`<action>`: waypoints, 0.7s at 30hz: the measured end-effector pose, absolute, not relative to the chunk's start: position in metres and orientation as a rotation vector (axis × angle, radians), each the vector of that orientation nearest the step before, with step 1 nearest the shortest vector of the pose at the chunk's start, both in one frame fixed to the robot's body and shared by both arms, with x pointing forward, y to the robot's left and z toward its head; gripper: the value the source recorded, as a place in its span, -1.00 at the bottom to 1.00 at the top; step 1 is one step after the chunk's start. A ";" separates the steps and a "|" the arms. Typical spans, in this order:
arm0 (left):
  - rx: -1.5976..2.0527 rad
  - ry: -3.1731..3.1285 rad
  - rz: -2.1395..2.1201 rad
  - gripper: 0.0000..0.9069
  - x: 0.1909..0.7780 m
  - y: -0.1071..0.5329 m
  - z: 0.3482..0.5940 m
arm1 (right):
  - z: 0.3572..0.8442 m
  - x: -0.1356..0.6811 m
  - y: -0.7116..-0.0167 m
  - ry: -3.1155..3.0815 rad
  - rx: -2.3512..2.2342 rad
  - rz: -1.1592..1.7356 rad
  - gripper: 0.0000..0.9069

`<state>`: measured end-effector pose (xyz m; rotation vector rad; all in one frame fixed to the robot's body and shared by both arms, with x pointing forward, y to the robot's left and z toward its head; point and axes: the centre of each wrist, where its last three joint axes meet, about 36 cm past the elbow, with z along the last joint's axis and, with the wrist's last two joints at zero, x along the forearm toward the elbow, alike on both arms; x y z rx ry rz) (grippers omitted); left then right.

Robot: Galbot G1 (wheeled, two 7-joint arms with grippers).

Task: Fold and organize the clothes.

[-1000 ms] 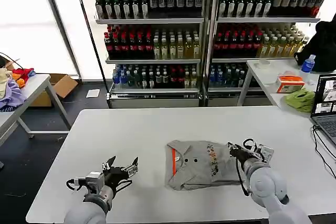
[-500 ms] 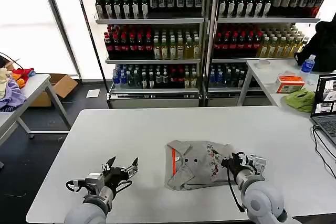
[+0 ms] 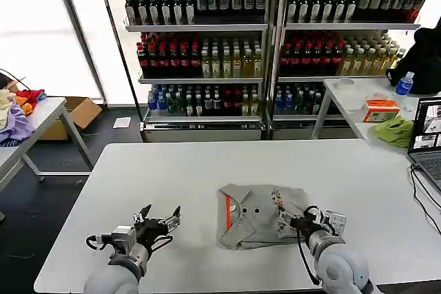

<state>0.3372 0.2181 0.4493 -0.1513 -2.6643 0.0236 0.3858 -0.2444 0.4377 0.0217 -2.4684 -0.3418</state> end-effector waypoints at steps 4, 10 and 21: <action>-0.142 -2.685 0.016 1.00 0.339 0.221 0.454 | 0.443 0.385 -0.247 -2.479 0.027 -0.368 1.00; -0.126 -2.745 0.007 1.00 0.339 0.224 0.464 | 0.480 0.380 -0.258 -2.584 0.043 -0.397 1.00; -0.043 -2.877 0.002 1.00 0.343 0.237 0.476 | 0.528 0.363 -0.303 -2.833 -0.166 -0.140 1.00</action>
